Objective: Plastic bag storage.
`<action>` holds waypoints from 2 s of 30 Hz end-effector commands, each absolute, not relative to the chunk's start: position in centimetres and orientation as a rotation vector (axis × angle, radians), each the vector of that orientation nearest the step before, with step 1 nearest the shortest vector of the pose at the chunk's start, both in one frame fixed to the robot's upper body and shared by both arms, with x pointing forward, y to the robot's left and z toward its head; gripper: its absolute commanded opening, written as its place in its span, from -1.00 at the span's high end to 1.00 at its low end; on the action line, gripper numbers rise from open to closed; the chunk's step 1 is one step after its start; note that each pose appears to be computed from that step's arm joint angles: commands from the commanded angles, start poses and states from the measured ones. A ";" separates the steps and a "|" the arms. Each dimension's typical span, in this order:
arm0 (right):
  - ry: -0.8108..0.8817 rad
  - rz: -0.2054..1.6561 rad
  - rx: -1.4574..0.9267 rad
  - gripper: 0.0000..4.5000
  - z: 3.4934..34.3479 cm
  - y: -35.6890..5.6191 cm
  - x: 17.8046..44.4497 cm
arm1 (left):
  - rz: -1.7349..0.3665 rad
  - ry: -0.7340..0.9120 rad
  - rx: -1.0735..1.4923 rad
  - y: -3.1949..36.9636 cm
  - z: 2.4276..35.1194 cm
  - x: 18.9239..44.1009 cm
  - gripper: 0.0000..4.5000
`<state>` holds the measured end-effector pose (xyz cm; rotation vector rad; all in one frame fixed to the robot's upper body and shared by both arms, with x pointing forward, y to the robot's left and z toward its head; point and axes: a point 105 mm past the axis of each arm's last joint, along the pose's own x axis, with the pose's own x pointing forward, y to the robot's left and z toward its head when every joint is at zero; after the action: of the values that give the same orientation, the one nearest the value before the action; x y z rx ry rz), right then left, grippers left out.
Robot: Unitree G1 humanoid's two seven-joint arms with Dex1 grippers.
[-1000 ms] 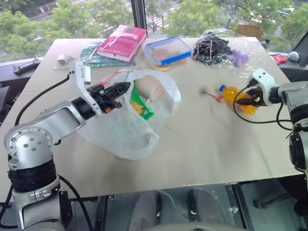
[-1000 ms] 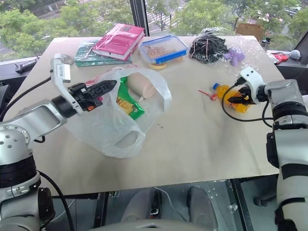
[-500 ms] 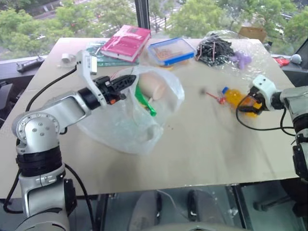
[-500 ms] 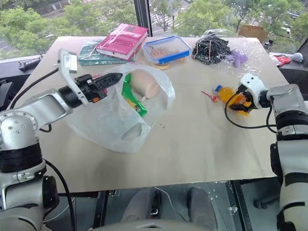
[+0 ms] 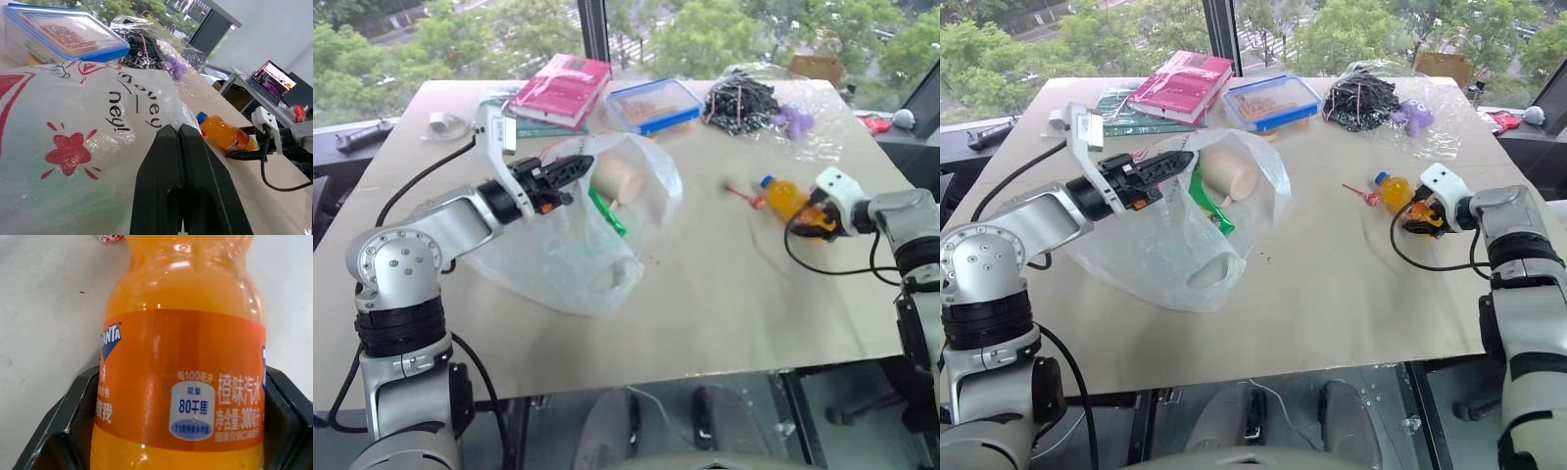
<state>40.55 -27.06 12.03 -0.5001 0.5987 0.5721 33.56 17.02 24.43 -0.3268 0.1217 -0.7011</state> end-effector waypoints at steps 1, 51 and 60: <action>0.427 0.716 -0.451 -0.46 16.7 -23.6 38.7 | -0.720 0.062 -0.291 17.4 26.4 33.3 1.00; -0.099 1.312 -0.215 -0.98 26.1 5.3 34.0 | -0.652 0.057 -0.238 18.8 26.2 32.8 1.00; 0.086 1.035 -0.255 -0.98 25.0 -2.8 31.6 | -0.702 0.059 -0.240 17.8 26.4 33.6 1.00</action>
<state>31.52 -1.74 26.06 -0.2231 0.0389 1.1138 33.80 17.62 24.87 -0.2589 0.1180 -0.6891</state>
